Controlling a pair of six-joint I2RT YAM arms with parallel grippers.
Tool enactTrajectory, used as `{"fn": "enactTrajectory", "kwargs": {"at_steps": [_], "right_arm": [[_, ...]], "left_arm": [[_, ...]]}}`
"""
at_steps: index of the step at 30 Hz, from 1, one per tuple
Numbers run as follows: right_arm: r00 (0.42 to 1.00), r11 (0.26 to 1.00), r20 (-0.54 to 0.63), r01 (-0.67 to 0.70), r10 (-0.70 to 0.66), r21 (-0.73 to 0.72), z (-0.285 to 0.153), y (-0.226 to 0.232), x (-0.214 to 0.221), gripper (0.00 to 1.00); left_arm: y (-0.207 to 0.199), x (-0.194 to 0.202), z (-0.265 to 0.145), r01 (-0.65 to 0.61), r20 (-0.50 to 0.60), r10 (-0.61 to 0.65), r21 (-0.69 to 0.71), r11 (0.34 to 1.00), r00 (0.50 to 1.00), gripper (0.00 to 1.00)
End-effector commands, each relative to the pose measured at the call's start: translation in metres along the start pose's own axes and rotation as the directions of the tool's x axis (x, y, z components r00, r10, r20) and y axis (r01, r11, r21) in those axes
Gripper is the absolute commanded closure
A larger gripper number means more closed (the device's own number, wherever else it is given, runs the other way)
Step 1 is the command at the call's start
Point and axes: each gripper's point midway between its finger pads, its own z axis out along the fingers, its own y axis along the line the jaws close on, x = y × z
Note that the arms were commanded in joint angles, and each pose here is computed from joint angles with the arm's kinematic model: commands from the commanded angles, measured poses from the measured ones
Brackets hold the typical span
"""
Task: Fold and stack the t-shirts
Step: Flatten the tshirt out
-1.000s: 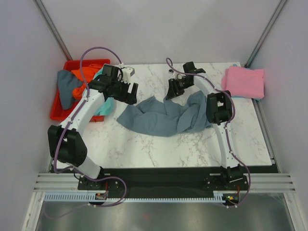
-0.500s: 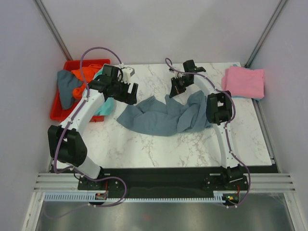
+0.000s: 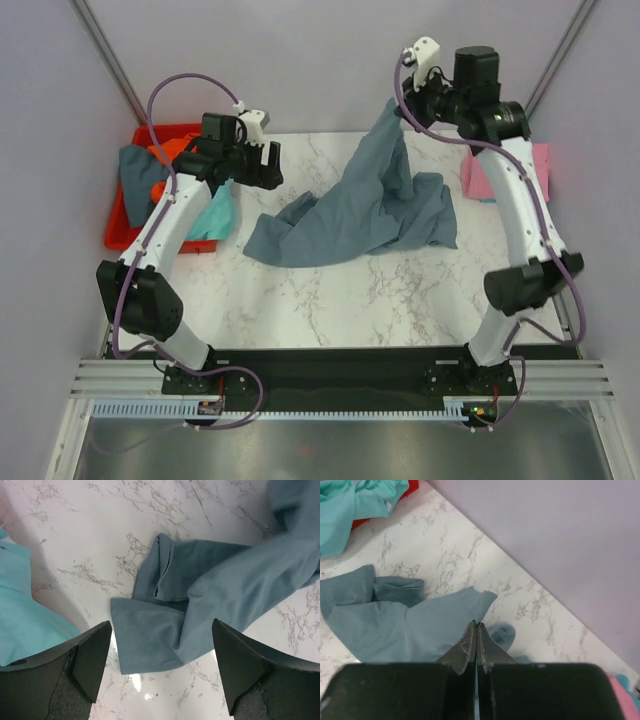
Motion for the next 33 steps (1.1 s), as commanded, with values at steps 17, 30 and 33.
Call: {"fn": "enactTrajectory", "kwargs": {"at_steps": [17, 30, 33], "right_arm": [[0.988, 0.999, -0.148, -0.046, 0.047, 0.011, -0.136, 0.087, 0.094, 1.0], [0.974, 0.994, -0.202, -0.103, 0.105, 0.024, -0.128, 0.08, 0.123, 1.0], [0.969, 0.993, -0.215, -0.119, 0.121, 0.022, -0.124, 0.079, 0.13, 1.0]], "left_arm": [[0.012, 0.009, 0.047, 0.037, -0.085, -0.037, -0.002, 0.999, 0.996, 0.12], [0.034, 0.034, 0.164, -0.091, -0.198, 0.103, 0.067, 0.994, 0.975, 0.24], [0.027, 0.037, 0.177, -0.117, -0.205, 0.131, 0.078, 0.99, 0.97, 0.25]]}}
